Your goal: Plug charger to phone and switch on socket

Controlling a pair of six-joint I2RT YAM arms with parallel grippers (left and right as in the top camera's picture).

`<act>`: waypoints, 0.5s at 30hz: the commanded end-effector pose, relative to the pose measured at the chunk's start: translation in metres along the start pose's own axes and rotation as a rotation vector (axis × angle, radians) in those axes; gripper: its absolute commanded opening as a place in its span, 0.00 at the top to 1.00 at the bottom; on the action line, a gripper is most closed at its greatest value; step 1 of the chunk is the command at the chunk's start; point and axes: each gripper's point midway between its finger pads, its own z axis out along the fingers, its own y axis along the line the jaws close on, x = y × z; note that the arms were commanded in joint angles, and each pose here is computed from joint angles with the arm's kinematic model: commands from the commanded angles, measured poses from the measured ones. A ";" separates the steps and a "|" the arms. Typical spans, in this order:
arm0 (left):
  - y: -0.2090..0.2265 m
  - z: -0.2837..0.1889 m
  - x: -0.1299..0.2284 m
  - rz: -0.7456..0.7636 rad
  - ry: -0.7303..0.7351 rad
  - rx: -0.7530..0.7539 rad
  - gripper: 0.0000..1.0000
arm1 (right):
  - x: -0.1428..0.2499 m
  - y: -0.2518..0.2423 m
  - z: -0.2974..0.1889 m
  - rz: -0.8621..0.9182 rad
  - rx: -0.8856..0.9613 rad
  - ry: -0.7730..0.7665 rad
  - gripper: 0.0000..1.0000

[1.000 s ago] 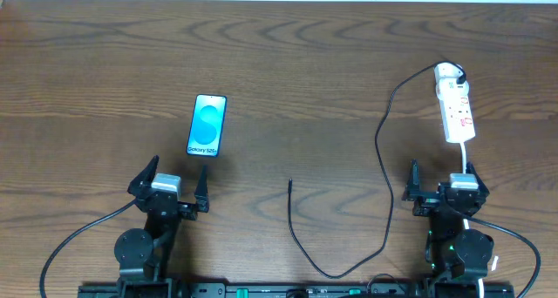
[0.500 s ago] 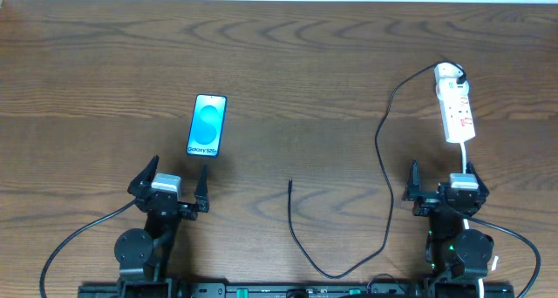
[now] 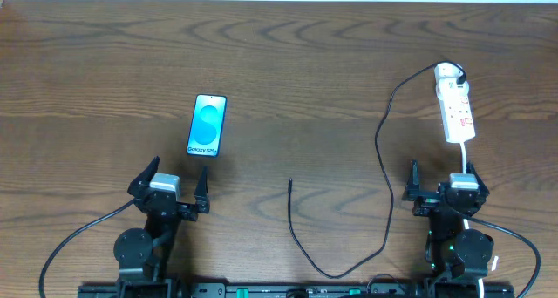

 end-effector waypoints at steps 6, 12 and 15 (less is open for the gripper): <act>-0.001 -0.002 -0.037 -0.023 0.015 0.014 0.06 | 0.000 -0.002 0.000 -0.012 0.008 -0.004 0.01; 0.001 0.009 -0.053 -0.037 0.074 0.016 0.06 | 0.000 -0.002 0.000 -0.012 0.008 -0.004 0.01; 0.004 0.021 -0.062 -0.047 0.122 0.016 0.06 | 0.000 -0.002 0.000 -0.012 0.008 -0.004 0.01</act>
